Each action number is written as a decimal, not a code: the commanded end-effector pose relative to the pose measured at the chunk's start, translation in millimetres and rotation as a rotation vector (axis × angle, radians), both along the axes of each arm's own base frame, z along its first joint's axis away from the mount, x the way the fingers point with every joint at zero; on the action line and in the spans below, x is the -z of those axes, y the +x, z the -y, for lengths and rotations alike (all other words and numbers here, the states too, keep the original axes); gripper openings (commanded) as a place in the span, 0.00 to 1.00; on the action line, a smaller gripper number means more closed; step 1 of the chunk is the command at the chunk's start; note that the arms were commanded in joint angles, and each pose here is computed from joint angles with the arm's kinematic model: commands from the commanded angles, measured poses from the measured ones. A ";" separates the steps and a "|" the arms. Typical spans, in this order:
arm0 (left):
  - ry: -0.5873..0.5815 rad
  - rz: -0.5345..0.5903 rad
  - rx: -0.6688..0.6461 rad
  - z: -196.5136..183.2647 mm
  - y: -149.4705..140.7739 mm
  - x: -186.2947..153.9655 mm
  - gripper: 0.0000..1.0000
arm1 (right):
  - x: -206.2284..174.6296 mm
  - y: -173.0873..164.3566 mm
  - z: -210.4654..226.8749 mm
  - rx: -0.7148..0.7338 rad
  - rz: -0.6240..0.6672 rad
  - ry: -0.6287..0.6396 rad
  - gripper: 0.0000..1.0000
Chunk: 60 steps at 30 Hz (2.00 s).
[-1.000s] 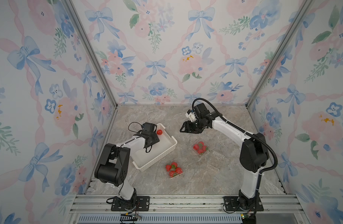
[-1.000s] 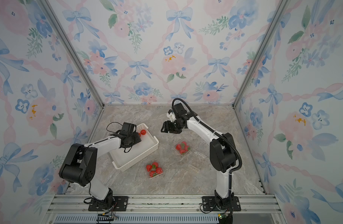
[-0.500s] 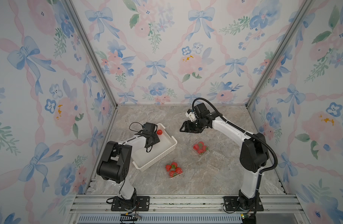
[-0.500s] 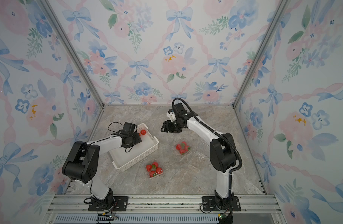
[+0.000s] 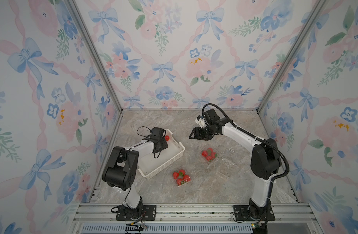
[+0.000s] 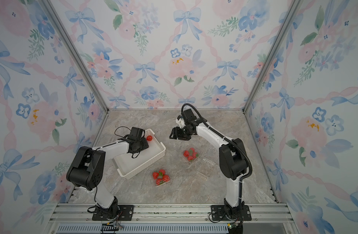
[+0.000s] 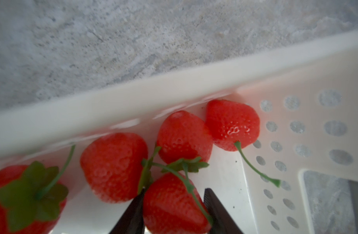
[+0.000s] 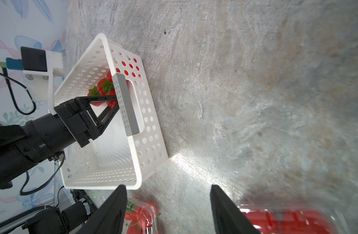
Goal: Pack strawberries into containers
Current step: Pick up the strawberry from the basket, then place the strawberry in the packing box.
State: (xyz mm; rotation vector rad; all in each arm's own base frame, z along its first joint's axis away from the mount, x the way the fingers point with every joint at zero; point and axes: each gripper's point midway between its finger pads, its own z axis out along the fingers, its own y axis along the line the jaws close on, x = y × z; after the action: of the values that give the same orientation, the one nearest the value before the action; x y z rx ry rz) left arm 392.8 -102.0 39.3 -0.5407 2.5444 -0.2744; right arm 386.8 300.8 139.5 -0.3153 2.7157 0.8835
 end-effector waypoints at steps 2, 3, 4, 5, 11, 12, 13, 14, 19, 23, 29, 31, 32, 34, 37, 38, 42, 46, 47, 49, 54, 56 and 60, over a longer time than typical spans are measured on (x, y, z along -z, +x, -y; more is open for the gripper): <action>0.008 -0.005 0.015 2.5 3.0 1.9 0.41 | -10.6 -0.5 6.1 0.007 0.014 0.022 0.67; 0.008 -0.005 0.015 2.7 2.4 1.5 0.41 | -10.4 -0.7 5.8 0.005 0.014 0.023 0.67; 0.008 -0.002 0.015 2.6 3.1 0.8 0.40 | -10.5 -1.0 6.2 0.006 0.014 0.023 0.67; 0.008 -0.004 0.016 2.3 2.4 1.3 0.38 | -11.1 -1.0 6.1 0.005 0.015 0.024 0.67; -0.001 0.004 0.023 4.7 0.2 -3.2 0.35 | -13.8 -3.3 8.5 0.005 0.018 0.027 0.67; -0.002 0.006 0.024 4.8 -0.7 -3.9 0.35 | -14.8 -3.5 9.2 0.005 0.020 0.028 0.66; -0.004 0.011 0.023 4.7 -0.6 -6.0 0.35 | -15.8 -4.8 10.0 0.005 0.023 0.029 0.66; -0.009 0.014 0.029 6.5 -1.4 -7.8 0.34 | -17.7 -5.2 11.1 0.008 0.032 0.034 0.67; -0.024 0.041 0.042 13.9 -9.5 -20.0 0.33 | -17.9 -10.2 18.7 0.017 0.019 0.042 0.66; -0.037 0.064 0.064 21.0 -20.1 -29.9 0.33 | -21.5 -14.7 28.8 0.035 0.023 0.037 0.66; -0.075 0.108 0.094 32.2 -33.8 -49.4 0.33 | -26.3 -24.8 47.1 0.074 0.015 0.024 0.66; -0.088 0.132 0.110 38.4 -36.8 -59.2 0.34 | -29.3 -28.1 55.2 0.093 0.025 0.011 0.66; -0.097 0.143 0.122 42.3 -38.4 -64.4 0.34 | -31.1 -29.9 59.6 0.104 0.032 0.004 0.66; -0.111 0.167 0.152 52.6 -41.6 -74.7 0.34 | -37.8 -34.4 69.6 0.127 0.051 -0.005 0.66; -0.130 0.197 0.188 67.1 -45.8 -88.8 0.34 | -48.7 -41.7 89.7 0.179 0.087 -0.017 0.67; -0.135 0.204 0.197 71.6 -47.3 -92.0 0.34 | -49.7 -43.9 97.1 0.199 0.092 -0.024 0.67; -0.152 0.225 0.259 99.9 -58.0 -103.7 0.34 | -51.5 -55.3 135.7 0.310 0.109 -0.049 0.66; -0.163 0.249 0.332 136.1 -72.4 -115.8 0.34 | -44.6 -70.1 177.5 0.442 0.105 -0.064 0.67; -0.169 0.252 0.351 146.0 -76.9 -118.6 0.34 | -42.5 -73.8 185.7 0.466 0.103 -0.071 0.67; -0.178 0.261 0.404 170.9 -89.2 -124.6 0.34 | -35.5 -83.4 201.6 0.514 0.088 -0.078 0.67; -0.188 0.274 0.540 231.4 -123.4 -133.2 0.35 | -19.9 -100.4 228.9 0.612 0.070 -0.079 0.68; -0.181 0.271 0.596 255.0 -138.4 -131.2 0.35 | -16.8 -104.7 236.1 0.637 0.070 -0.079 0.68; -0.161 0.263 0.710 303.2 -167.8 -122.2 0.35 | -14.5 -111.6 250.4 0.686 0.081 -0.079 0.68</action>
State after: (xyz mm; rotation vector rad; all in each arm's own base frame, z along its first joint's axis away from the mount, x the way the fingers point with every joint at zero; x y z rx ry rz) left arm 233.4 -387.3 165.1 0.3110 2.3766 -0.7727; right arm 281.9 60.3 156.1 0.4747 2.5122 0.5681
